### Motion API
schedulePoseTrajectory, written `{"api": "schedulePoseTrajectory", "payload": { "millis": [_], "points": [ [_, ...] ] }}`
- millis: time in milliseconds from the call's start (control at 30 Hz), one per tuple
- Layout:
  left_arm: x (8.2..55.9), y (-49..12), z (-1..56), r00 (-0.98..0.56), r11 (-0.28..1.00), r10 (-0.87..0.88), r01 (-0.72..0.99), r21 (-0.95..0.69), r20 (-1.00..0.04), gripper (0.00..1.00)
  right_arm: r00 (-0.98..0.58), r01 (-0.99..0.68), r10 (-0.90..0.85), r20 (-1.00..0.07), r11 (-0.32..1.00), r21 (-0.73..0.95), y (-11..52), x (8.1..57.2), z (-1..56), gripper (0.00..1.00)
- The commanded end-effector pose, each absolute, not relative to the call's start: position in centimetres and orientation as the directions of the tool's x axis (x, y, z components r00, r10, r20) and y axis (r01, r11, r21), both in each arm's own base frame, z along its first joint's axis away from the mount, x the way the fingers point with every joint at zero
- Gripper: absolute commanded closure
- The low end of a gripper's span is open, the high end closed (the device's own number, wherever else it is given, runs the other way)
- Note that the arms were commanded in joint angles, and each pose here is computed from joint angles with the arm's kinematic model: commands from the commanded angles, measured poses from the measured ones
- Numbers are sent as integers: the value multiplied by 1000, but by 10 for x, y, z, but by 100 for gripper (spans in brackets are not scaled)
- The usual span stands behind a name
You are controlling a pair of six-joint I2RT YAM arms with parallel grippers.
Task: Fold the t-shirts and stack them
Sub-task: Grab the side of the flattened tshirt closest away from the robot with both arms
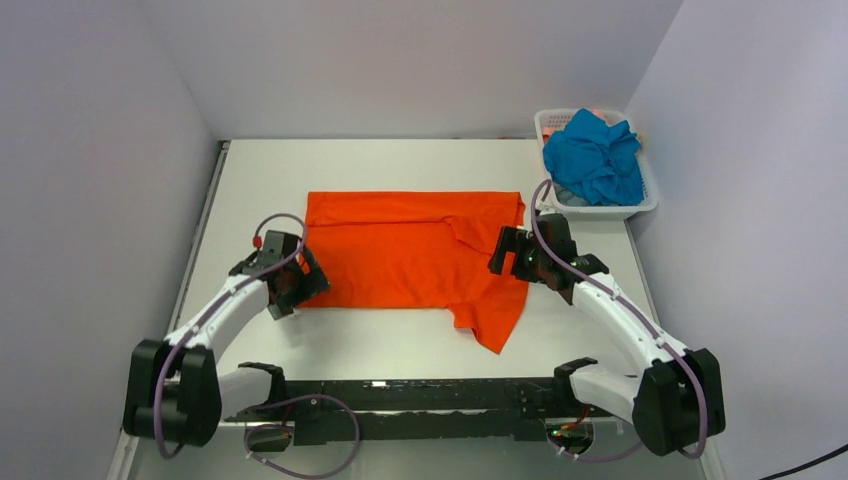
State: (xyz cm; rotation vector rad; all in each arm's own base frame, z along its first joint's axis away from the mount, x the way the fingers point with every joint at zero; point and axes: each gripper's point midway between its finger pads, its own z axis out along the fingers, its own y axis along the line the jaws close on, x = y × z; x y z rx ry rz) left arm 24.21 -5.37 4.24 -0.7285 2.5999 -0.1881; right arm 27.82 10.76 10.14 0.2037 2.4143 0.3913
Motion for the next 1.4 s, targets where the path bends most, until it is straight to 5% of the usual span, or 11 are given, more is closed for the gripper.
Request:
{"api": "schedulePoseTrajectory", "payload": {
  "millis": [0, 633, 700, 767, 1100, 1367],
  "points": [
    [234, -38, 49, -645, 784, -616, -559, -272, -451, 1, -771, 13, 220, -597, 944, 331, 117, 257, 102, 0],
    [243, -32, -1, -655, 749, -647, -640, -168, -390, 61, -845, -200, -23, -534, 940, 276, 162, 183, 74, 8],
    [247, -32, -2, -658, 752, -645, -637, -170, -388, 74, -853, -227, -62, -519, 938, 261, 168, 177, 69, 11],
    [250, -31, -1, -660, 753, -643, -637, -165, -389, 99, -854, -272, -111, -507, 928, 255, 178, 172, 66, 18],
    [247, -25, 1, -663, 761, -627, -632, -142, -409, 100, -904, -262, -221, -366, 963, 64, 171, 158, 23, 49],
    [226, -24, 0, -660, 747, -648, -649, -146, -380, 100, -914, -325, -311, -262, 946, 11, 164, 126, 10, 93]
  ]
}}
